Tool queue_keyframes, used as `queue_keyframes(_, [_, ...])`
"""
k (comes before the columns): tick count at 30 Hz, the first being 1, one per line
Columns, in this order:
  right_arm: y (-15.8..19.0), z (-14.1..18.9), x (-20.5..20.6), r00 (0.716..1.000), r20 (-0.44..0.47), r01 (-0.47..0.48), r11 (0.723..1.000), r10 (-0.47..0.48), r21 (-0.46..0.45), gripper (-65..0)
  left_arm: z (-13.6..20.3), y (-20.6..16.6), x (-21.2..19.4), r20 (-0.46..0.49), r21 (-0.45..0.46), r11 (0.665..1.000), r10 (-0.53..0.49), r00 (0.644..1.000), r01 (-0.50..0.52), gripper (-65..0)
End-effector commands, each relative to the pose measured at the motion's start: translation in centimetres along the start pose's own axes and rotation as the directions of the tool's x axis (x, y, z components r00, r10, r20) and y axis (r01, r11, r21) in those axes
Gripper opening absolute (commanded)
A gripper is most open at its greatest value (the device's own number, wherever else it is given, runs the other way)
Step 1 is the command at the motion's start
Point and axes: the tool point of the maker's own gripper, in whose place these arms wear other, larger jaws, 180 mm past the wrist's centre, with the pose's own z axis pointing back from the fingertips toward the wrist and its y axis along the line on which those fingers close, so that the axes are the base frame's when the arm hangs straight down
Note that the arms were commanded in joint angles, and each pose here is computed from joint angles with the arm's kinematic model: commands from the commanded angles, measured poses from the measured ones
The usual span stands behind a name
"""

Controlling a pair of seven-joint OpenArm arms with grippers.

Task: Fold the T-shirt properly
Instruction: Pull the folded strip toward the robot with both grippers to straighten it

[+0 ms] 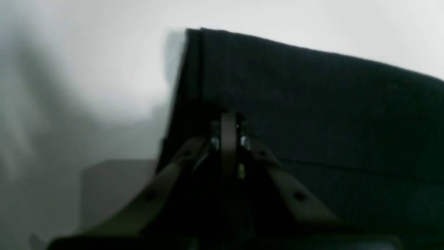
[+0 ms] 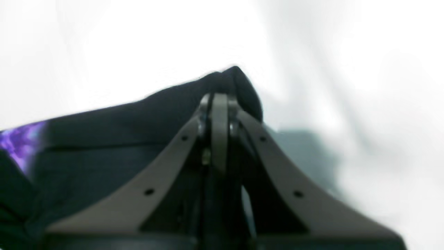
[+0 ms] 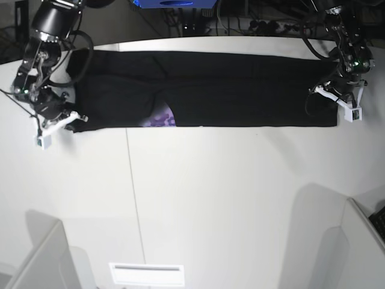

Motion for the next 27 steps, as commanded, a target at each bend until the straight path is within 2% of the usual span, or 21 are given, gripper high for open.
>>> queue_keyframes(1, [1.1, 1.2, 1.8, 0.998, 0.061, -0.034, 0.999, 0.033, 0.021, -65.0, 0.7, 0.1, 2.0, 0.062, 0.002, 1.000, -0.026, 0.998, 0.026, -65.0])
queue_keyframes(4, [2.7, 3.2, 0.8, 0.996, 0.022, -0.083, 0.996, 0.083, 0.025, -65.0, 1.0, -0.5, 2.6, 0.078, -0.007, 0.999, -0.040, 0.996, 0.041, -65.0])
queue_keyframes(7, [3.7, 3.8, -1.7, 0.996, -0.050, -0.072, 0.997, 0.074, 0.041, -65.0, 0.4, -0.2, 1.5, 0.048, -0.006, 1.000, -0.020, 0.999, 0.020, -65.0])
queue_keyframes(11, [3.4, 2.4, -5.2, 0.992, -0.126, 0.000, 0.999, 0.007, 0.052, -65.0, -0.4, 0.6, -0.7, -0.006, 0.002, 1.000, 0.019, 1.000, -0.019, -65.0])
queue_keyframes(16, [2.0, 0.4, -8.3, 0.982, -0.176, 0.077, 0.996, -0.069, 0.039, -65.0, -1.6, 1.6, -2.7, 0.001, 0.012, 0.997, 0.072, 0.997, -0.072, -65.0])
queue_keyframes(22, [2.2, -1.6, -7.1, 0.981, -0.165, 0.117, 0.992, -0.106, 0.056, -65.0, -3.2, 1.9, -3.1, -0.011, 0.015, 0.993, 0.121, 0.993, -0.120, -65.0])
queue_keyframes(27, [3.0, -2.7, -4.7, 0.984, -0.133, 0.130, 0.988, -0.118, 0.081, -65.0, -3.7, 1.5, -0.4, 0.037, 0.001, 0.992, 0.128, 0.991, -0.128, -65.0])
